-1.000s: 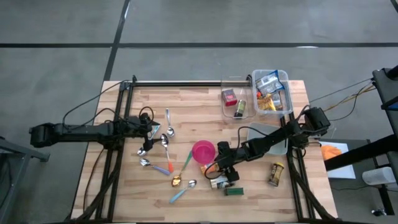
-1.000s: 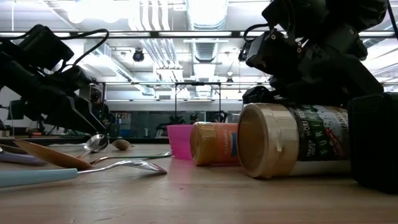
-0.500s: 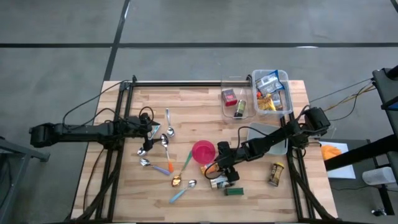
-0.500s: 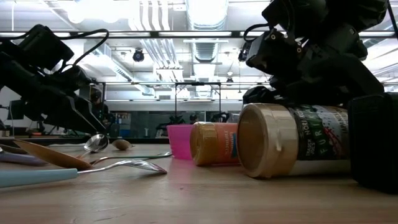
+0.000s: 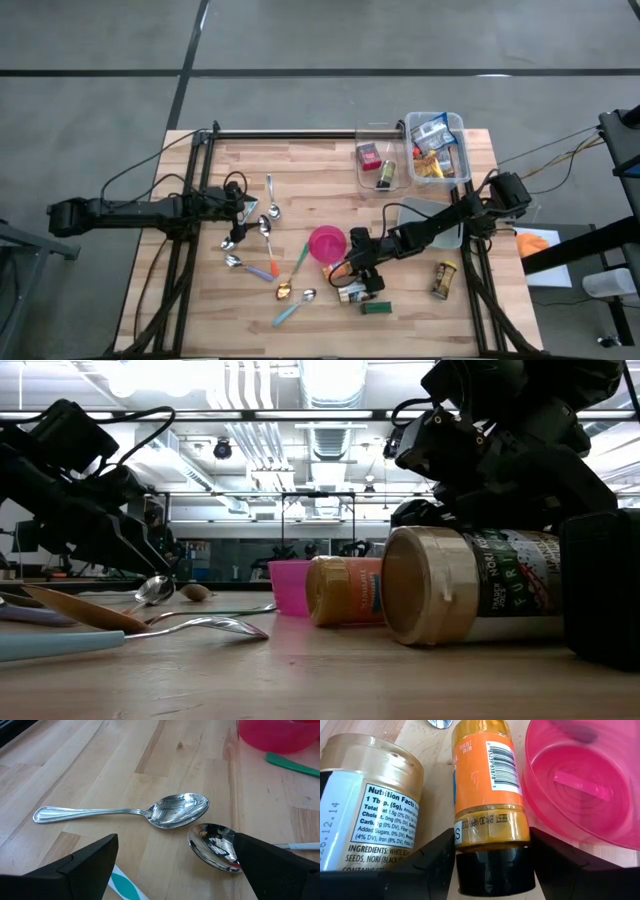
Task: Pick & Place Food Item
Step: Put the orange seasoning bottle into the transparent bin
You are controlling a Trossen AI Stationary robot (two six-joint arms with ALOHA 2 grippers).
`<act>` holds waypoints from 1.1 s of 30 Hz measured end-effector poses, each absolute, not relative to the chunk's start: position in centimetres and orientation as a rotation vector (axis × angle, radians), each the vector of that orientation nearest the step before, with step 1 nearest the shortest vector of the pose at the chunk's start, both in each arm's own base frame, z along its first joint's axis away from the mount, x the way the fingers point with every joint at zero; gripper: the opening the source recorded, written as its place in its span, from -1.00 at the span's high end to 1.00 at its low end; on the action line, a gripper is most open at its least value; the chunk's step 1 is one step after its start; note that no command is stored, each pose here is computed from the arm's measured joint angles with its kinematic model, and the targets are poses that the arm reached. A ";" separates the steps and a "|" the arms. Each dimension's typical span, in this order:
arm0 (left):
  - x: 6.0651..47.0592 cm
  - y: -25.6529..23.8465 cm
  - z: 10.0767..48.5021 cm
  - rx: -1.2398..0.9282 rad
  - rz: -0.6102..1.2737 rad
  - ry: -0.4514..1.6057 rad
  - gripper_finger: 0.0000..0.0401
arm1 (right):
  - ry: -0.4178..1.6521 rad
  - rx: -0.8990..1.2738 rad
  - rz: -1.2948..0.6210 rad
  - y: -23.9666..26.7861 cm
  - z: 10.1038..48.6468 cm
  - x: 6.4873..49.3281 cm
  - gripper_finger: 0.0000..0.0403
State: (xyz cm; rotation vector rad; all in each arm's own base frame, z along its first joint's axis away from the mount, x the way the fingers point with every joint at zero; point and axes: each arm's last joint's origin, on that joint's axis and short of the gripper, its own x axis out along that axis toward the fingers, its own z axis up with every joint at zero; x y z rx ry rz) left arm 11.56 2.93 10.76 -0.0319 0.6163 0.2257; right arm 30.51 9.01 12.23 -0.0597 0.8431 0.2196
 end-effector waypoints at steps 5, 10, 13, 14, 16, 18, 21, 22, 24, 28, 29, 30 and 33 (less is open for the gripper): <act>11.6 2.9 10.8 -0.032 0.225 0.616 -0.98 | 0.843 -0.058 0.220 9.0 12.2 30.5 -0.13; 11.6 2.9 10.8 -0.032 0.226 0.616 -0.98 | 0.844 -0.055 0.221 9.0 12.2 30.5 -0.14; 11.6 2.9 10.8 -0.032 0.226 0.616 -0.98 | 0.844 -0.055 0.221 9.0 12.2 30.5 -0.13; 11.6 2.9 10.8 -0.032 0.226 0.616 -0.97 | 0.843 -0.055 0.221 9.0 12.2 30.5 -0.12; 11.6 2.9 10.8 -0.032 0.225 0.616 -0.97 | 0.843 -0.056 0.222 9.0 12.2 30.5 -0.08; 11.6 2.9 10.8 -0.032 0.226 0.616 -0.97 | 0.844 -0.058 0.223 9.0 12.2 30.5 -0.03; 11.6 2.9 10.8 -0.032 0.226 0.616 -0.97 | 0.844 -0.058 0.222 9.0 12.2 30.5 -0.02; 11.6 2.9 10.8 -0.032 0.226 0.616 -0.97 | 0.844 -0.057 0.222 9.0 12.2 30.5 -0.02; 11.6 2.9 10.8 -0.032 0.226 0.616 -0.97 | 0.844 -0.057 0.222 9.0 12.2 30.5 -0.04; 11.6 2.9 10.8 -0.032 0.226 0.616 -0.97 | 0.845 -0.056 0.221 9.0 12.2 30.5 -0.06; 11.6 2.9 10.8 -0.032 0.226 0.616 -0.97 | 0.845 -0.056 0.221 9.0 12.2 30.5 -0.07; 11.6 2.9 10.8 -0.032 0.226 0.616 -0.97 | 0.845 -0.056 0.222 9.0 12.2 30.5 -0.07; 11.6 2.9 10.8 -0.032 0.226 0.616 -0.97 | 0.851 -0.054 0.220 9.0 12.3 30.4 -0.07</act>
